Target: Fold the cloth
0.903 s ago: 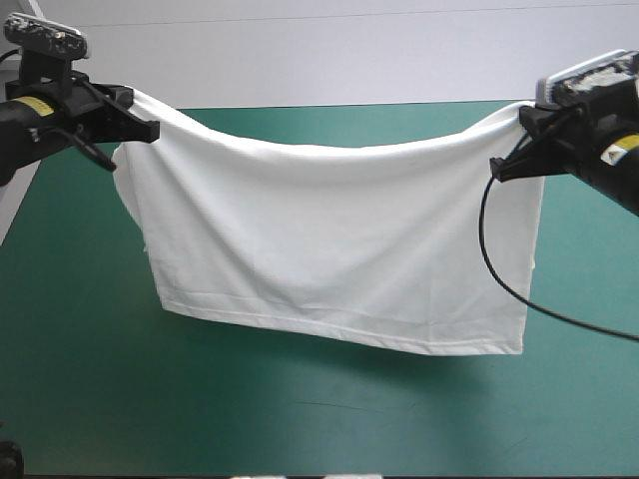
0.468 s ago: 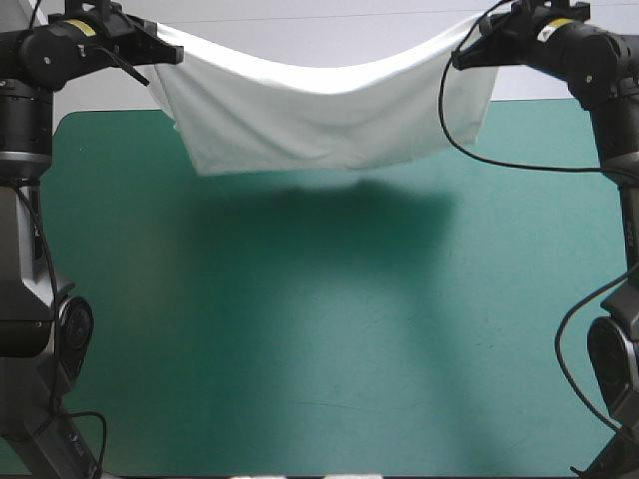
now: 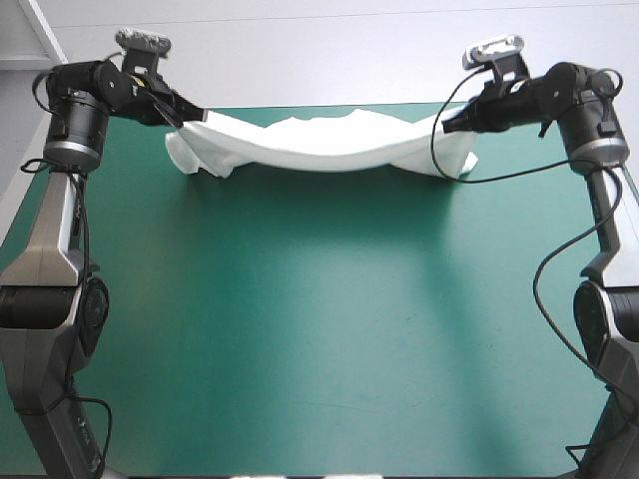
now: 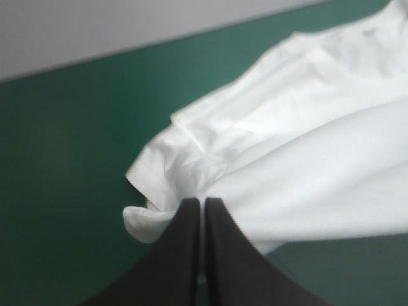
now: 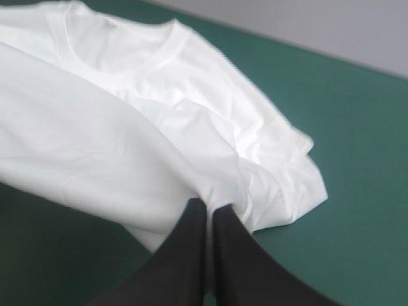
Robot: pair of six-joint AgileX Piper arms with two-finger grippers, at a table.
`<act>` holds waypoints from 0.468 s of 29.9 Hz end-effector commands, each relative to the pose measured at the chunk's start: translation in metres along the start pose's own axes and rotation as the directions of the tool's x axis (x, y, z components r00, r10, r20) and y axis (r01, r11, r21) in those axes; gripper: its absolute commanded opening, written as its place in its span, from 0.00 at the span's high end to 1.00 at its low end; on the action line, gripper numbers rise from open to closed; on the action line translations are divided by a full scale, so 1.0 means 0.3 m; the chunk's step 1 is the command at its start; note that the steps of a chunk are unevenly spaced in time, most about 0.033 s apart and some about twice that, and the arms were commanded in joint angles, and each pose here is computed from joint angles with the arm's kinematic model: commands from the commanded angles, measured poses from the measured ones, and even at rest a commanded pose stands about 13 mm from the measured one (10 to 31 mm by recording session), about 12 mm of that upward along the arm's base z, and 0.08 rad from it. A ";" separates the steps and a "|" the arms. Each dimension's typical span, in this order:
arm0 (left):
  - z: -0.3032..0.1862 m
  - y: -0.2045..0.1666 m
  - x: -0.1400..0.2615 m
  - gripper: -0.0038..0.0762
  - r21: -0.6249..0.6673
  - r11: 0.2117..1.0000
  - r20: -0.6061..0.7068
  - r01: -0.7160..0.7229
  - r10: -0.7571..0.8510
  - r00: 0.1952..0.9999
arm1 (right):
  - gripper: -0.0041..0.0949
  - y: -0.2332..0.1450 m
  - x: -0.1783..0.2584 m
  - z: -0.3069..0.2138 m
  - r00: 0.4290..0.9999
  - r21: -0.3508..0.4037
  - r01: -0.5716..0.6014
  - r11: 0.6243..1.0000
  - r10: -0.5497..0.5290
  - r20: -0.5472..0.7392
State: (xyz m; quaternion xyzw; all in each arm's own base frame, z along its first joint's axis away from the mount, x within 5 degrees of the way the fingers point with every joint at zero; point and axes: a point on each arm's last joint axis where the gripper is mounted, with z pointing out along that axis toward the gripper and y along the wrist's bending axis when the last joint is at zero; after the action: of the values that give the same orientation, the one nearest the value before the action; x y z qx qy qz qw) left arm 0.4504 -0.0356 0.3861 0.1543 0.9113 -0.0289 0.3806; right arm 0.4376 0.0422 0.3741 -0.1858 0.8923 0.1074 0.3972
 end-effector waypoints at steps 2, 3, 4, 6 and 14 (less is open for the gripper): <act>-0.011 -0.034 0.053 0.93 0.057 0.998 0.009 0.003 -0.003 1.000 | 0.97 0.015 0.070 -0.051 1.000 0.004 -0.013 1.000 0.013 0.028; 0.004 -0.039 0.082 0.93 0.067 0.998 -0.019 0.001 0.000 1.000 | 0.97 0.021 0.103 -0.046 1.000 0.001 -0.022 1.000 0.022 0.007; 0.016 -0.044 0.112 0.93 0.073 0.997 -0.047 0.002 0.001 0.999 | 0.97 0.029 0.138 -0.044 0.999 -0.003 -0.029 1.000 0.029 -0.013; 0.021 -0.051 0.164 0.93 0.069 0.998 -0.095 -0.006 0.013 0.995 | 0.97 0.048 0.199 -0.053 0.999 -0.007 -0.034 0.999 0.034 -0.038; -0.047 -0.083 0.372 0.93 0.041 0.999 -0.183 -0.001 0.009 0.983 | 0.97 0.123 0.471 -0.094 0.983 0.005 -0.095 0.995 0.095 -0.158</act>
State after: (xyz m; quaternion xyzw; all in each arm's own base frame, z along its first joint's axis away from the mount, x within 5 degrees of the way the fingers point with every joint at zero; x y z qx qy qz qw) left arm 0.3817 -0.0313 0.2935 0.1775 0.9534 -0.0335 0.2416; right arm 0.3378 0.0353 0.2744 -0.1650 0.9384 0.1187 0.2796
